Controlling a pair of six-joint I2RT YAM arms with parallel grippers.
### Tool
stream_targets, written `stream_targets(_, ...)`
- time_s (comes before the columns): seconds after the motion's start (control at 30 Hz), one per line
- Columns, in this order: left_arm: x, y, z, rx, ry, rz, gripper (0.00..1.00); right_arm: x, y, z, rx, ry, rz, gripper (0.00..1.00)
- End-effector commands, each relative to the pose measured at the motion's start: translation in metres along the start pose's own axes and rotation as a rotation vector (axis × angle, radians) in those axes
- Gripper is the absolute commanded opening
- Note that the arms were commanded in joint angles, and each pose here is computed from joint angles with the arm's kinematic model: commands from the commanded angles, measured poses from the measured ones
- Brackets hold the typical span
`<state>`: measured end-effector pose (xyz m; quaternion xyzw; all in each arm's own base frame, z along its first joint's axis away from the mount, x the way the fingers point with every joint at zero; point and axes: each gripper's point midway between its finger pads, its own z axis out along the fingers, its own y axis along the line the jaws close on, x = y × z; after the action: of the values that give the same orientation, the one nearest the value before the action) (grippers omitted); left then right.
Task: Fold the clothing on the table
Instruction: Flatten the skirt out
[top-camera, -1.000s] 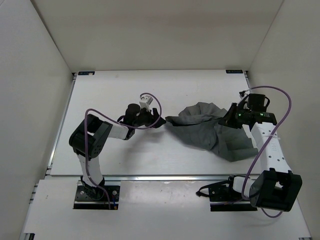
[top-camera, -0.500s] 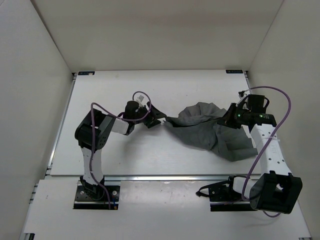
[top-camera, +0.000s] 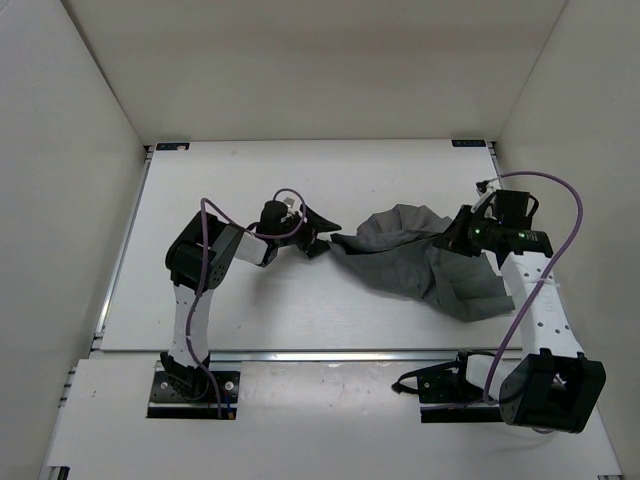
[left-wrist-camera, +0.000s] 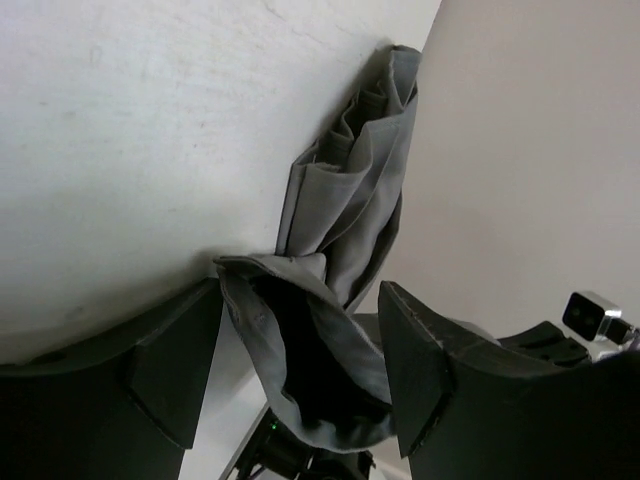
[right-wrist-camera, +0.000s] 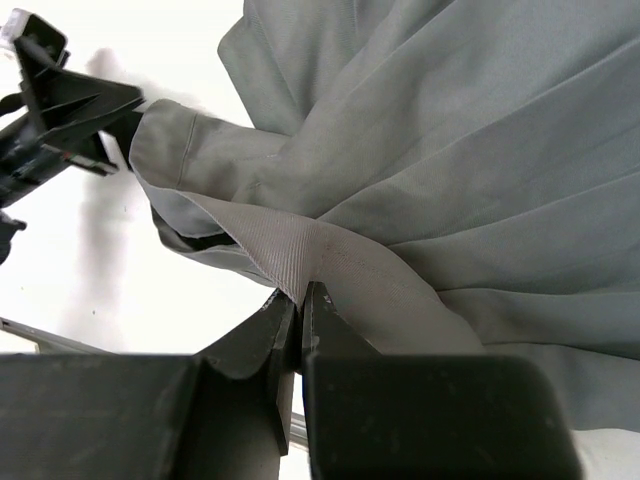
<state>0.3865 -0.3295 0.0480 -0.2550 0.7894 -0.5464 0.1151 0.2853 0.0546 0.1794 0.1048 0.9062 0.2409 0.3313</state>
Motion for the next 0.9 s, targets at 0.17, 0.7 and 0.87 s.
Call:
stream_targets(0.17,0.005,-0.004,0.016,0.002,0.052,-0.06,0.55,-0.007,0.02,-0.001,-0.077,-0.048,-0.06,0.0)
stream_targets(0.7,-0.04,-0.104,-0.081,0.164,-0.16,0.174,0.0,-0.036,0.072,-0.054,-0.228,-0.249,-0.315,0.0)
stream_targets(0.87,-0.036,-0.192,-0.154,0.167,-0.328,0.453,0.0,-0.072,0.114,-0.088,-0.325,-0.351,-0.398,0.0)
